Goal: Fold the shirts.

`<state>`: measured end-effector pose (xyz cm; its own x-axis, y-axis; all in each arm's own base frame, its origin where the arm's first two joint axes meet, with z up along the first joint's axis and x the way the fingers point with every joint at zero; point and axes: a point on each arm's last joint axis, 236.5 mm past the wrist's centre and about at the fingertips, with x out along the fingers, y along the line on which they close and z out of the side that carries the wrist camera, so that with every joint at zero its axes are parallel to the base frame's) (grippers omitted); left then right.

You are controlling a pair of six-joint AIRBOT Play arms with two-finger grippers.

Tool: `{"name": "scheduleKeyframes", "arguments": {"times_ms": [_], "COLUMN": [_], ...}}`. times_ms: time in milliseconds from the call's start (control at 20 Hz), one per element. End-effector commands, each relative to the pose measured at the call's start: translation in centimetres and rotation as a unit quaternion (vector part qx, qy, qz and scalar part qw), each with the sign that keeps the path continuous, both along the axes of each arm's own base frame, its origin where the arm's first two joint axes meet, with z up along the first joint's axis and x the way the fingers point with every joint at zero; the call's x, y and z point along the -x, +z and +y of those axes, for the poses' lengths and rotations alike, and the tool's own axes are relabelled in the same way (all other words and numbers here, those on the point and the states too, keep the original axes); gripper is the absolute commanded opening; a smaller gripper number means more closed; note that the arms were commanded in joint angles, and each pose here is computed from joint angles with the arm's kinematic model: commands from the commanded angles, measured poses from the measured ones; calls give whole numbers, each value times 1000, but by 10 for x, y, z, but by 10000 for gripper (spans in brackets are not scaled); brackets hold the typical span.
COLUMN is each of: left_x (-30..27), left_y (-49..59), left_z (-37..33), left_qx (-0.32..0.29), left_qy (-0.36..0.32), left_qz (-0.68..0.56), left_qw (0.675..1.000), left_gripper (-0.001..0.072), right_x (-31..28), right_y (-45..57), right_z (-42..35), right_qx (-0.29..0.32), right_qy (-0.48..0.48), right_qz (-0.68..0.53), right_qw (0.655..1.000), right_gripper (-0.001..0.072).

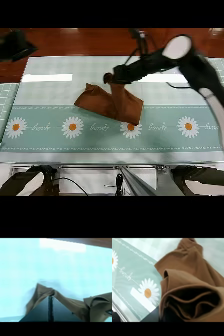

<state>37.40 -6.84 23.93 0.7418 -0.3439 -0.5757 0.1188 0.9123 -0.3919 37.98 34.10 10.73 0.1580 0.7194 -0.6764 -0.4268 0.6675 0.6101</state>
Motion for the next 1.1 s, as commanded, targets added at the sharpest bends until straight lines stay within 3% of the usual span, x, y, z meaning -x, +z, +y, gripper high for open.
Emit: {"name": "scheduleKeyframes", "arguments": {"times_ms": [0, 100, 150, 200, 250, 400, 550, 600, 700, 750, 800, 900, 1050], "left_x": [53, 64, 66, 67, 66, 67, 67, 67, 70, 72, 74, 77, 79], "left_y": [-20, -50, -68, -87, -104, -146, -162, -163, -164, -165, -166, -168, -172], "left_z": [19, 14, 12, 10, 10, 10, 10, 10, 8, 7, 7, 5, 4], "left_qx": [-3, 21, 29, 37, 42, 49, 50, 50, 50, 49, 49, 49, 50], "left_qy": [43, 48, 49, 49, 53, 59, 59, 59, 55, 52, 50, 46, 46], "left_qz": [-29, -12, 5, 26, 42, 91, 114, 115, 121, 126, 130, 135, 141], "left_qw": [999, 999, 998, 998, 997, 993, 990, 990, 990, 989, 989, 989, 988], "left_gripper": [33, 33, 33, 33, 33, 33, 33, 33, 33, 33, 34, 33, 33], "right_x": [-9, -9, -7, -6, -2, -12, -28, -27, -26, -25, -20, 0, 51], "right_y": [-51, -73, -79, -83, -81, -47, 11, 24, 22, 19, 19, -1, -91], "right_z": [68, 93, 107, 118, 128, 110, 15, -29, -147, -215, -265, -312, -301], "right_qx": [-4, -12, -24, -40, -61, -90, -71, -35, 141, 240, 292, 283, 148], "right_qy": [27, 35, 40, 44, 57, 74, 73, 68, -4, -87, -168, -287, -393], "right_qz": [40, 64, 78, 89, 97, 99, 101, 93, 58, 46, 34, 2, 58], "right_qw": [999, 997, 996, 994, 992, 988, 990, 993, 988, 966, 941, 915, 906], "right_gripper": [22, 22, 72, 386, 629, 632, 632, 632, 632, 632, 632, 632, 630]}}
